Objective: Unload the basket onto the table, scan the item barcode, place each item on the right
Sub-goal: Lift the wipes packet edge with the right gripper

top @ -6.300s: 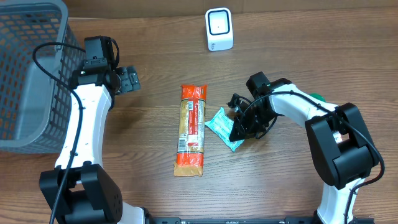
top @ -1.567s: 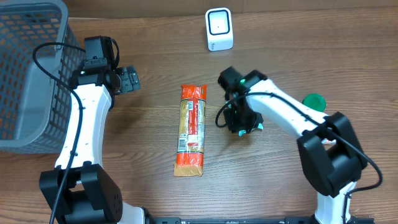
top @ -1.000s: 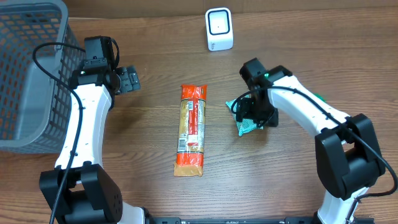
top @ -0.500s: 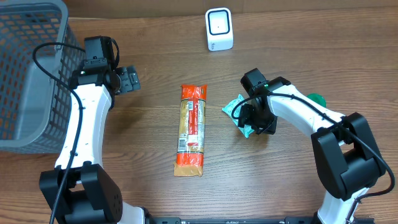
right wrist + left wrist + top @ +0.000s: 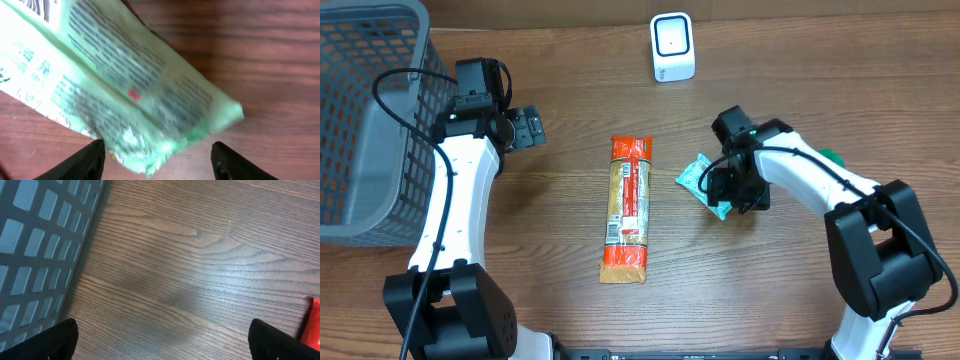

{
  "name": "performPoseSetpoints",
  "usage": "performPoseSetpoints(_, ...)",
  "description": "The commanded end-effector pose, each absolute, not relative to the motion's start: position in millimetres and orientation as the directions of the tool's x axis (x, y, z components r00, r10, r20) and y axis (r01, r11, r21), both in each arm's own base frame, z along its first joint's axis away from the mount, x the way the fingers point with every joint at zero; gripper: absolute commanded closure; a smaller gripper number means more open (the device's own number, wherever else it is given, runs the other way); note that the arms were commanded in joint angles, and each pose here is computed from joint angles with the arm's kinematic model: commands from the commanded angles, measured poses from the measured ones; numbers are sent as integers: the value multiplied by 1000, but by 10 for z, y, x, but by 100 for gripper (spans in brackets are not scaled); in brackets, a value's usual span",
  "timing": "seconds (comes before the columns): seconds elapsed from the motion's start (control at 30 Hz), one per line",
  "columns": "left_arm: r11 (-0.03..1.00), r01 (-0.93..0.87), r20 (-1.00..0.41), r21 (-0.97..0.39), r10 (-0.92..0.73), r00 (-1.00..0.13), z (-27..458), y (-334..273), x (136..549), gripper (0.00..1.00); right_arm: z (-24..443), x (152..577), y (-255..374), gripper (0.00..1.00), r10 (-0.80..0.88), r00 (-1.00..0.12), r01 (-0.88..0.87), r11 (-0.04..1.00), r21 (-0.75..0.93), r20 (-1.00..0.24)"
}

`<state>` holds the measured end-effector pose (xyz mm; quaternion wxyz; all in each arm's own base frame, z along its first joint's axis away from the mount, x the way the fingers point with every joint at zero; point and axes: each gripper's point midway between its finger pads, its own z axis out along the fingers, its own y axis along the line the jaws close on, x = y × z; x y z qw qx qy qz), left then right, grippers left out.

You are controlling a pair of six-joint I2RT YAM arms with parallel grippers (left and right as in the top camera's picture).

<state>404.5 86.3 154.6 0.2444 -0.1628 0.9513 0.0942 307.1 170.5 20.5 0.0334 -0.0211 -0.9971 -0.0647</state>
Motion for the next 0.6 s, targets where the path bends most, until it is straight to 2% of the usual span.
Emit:
performPoseSetpoints(0.0, 927, -360, -510, 100, -263, -819, 1603, 870, 4081, 0, 539, 3303, 1740, 29, 85, -996, 84, 978, 192, 5)
performPoseSetpoints(0.1, 927, -360, -510, 100, -263, -819, 1603, 870, 4080, 0, 587, 3308, 1661, 22, 189, -982, 191, 964, 186, 29)
performPoseSetpoints(0.17, 927, -360, -510, 100, -263, -819, 1602, 868, 4080, 0, 577, 3287, 1614, 0, 266, -963, 271, 947, 174, 54)
performPoseSetpoints(0.27, 927, -360, -509, 100, -263, -819, 1601, 870, 4079, 0, 540, 3232, 1619, 0, 331, -939, 343, 923, 175, 93)
performPoseSetpoints(0.3, 927, -361, -510, 100, -264, -819, 1603, 870, 4081, 0, 522, 3216, 1633, 1, 336, -936, 350, 919, 180, 104)
performPoseSetpoints(0.33, 927, -360, -510, 100, -263, -819, 1603, 868, 4081, 0, 495, 3198, 1656, 9, 343, -932, 360, 913, 192, 117)
performPoseSetpoints(0.43, 928, -360, -510, 100, -263, -819, 1602, 868, 4080, 0, 413, 3166, 1685, 24, 360, -924, 381, 901, 208, 133)
performPoseSetpoints(0.57, 928, -360, -510, 100, -263, -819, 1602, 868, 4080, 0, 280, 3124, 1674, 32, 404, -903, 427, 881, 204, 145)
